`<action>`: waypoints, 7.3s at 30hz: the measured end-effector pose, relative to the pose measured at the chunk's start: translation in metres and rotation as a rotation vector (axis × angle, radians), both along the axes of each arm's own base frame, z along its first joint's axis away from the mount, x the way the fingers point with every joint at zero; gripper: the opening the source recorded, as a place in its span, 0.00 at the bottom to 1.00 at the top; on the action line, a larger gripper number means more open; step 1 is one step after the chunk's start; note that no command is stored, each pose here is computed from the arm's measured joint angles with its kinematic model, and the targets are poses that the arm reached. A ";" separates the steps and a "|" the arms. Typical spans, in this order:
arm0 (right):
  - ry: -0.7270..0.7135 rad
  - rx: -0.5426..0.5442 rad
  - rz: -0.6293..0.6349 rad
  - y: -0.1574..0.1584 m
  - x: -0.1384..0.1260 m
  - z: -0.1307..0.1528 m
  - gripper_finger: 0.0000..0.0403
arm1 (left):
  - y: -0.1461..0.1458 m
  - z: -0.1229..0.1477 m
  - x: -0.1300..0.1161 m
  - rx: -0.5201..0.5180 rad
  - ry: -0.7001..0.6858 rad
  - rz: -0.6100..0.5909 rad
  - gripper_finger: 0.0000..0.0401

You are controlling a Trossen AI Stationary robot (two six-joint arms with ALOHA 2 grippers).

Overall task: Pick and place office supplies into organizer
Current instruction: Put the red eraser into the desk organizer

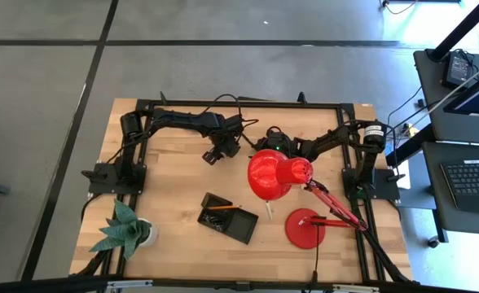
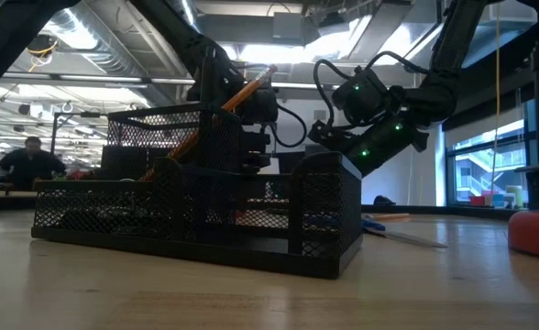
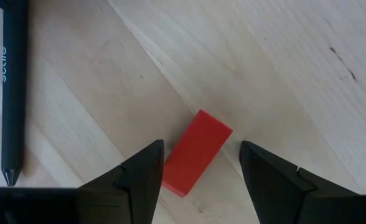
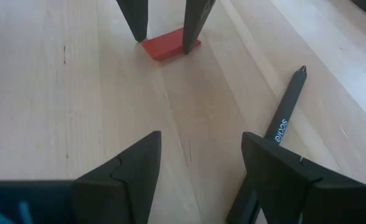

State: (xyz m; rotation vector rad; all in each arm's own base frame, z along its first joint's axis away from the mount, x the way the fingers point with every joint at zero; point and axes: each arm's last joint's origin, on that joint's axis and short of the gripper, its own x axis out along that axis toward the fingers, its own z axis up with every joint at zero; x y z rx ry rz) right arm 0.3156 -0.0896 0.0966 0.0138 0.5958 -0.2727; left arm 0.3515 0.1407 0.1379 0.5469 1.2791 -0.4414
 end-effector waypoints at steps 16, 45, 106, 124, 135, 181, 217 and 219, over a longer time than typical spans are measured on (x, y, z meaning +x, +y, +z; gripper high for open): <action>0.000 -0.001 0.000 0.000 0.000 0.000 0.56 | 0.000 0.000 0.000 0.000 0.001 -0.002 0.51; 0.000 -0.001 0.001 0.000 0.000 0.000 0.56 | -0.001 -0.001 -0.002 -0.011 0.028 0.052 0.38; 0.001 0.000 0.000 0.000 0.000 0.000 0.56 | -0.011 -0.005 -0.002 -0.059 0.051 0.292 0.32; 0.001 0.000 0.001 0.000 0.000 0.000 0.56 | -0.012 -0.005 -0.004 -0.065 0.058 0.301 0.17; 0.002 0.001 0.000 0.000 0.000 0.000 0.56 | -0.018 0.058 -0.016 -0.086 -0.028 0.343 0.17; 0.039 0.044 -0.022 0.001 -0.003 -0.004 0.56 | -0.298 0.130 -0.066 -0.254 -0.157 0.355 0.17; 0.034 0.059 -0.033 0.001 -0.003 -0.004 0.56 | -0.294 0.053 -0.031 -0.069 -0.001 0.452 0.17; 0.034 0.059 -0.033 0.001 -0.003 -0.004 0.56 | -0.294 0.053 -0.030 -0.070 0.001 0.452 0.17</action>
